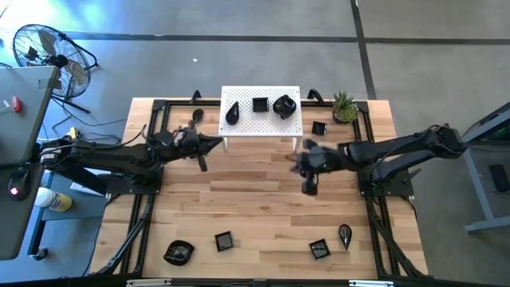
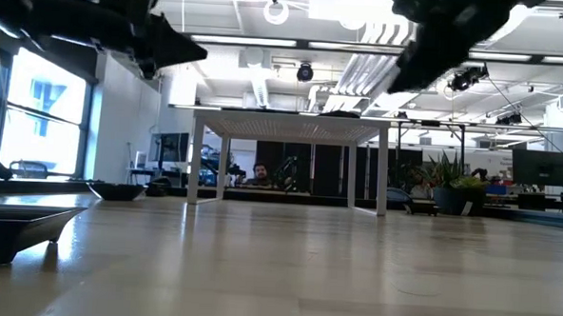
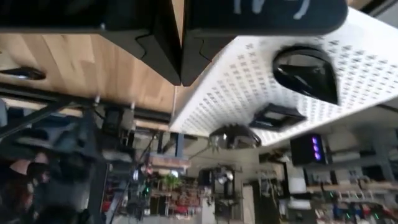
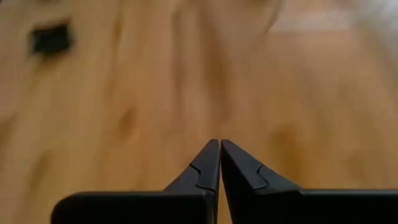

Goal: Pick & Place Mini shaped plates
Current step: Stack the square bowl on top of the square bowls on the shelf

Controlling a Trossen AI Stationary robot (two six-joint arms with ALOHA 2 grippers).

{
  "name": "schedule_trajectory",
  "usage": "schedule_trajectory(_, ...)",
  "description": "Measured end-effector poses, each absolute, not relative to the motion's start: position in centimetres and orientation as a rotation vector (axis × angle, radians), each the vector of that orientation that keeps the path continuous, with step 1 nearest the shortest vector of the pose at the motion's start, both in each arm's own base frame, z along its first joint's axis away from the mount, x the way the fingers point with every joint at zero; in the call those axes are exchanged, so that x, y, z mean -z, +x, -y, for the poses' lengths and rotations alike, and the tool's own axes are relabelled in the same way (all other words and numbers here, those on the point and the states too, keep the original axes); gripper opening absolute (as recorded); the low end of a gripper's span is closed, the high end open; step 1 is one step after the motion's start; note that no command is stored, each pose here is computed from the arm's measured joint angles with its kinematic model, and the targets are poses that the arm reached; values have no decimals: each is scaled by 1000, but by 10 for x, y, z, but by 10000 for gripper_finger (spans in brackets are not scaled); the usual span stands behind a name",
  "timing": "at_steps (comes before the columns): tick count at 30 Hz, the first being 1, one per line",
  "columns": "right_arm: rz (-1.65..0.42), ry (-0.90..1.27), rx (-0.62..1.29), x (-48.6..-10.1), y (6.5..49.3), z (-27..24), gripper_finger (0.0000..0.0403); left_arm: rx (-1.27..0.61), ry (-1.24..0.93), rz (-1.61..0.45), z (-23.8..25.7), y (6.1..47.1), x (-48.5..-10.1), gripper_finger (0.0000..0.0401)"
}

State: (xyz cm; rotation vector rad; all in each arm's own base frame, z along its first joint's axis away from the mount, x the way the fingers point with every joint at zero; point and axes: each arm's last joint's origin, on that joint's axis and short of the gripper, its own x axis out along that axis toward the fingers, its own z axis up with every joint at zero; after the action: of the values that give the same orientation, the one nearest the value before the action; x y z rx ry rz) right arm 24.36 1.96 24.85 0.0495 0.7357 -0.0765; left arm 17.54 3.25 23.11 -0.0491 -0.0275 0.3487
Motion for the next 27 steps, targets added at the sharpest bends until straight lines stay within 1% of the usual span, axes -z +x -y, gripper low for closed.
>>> schedule_trajectory(4,-903,191,-69,-240,239,-50,29,-363,-45,60,-33,166,-231,5)
schedule_trajectory(7,-992,255,-178,-227,234,-77,55,-365,-30,56,-33,165,-230,5)
schedule_trajectory(11,-1114,332,-246,-210,229,-109,91,-363,-30,55,-33,165,-230,5)
schedule_trajectory(14,-1186,378,-291,-198,227,-132,108,-357,-30,42,-33,167,-228,5)
schedule_trajectory(19,-1274,389,-316,-176,224,-159,114,-356,-30,35,-33,168,-227,5)
schedule_trajectory(27,-1342,335,-335,-149,223,-179,112,-356,-30,35,-33,168,-227,5)
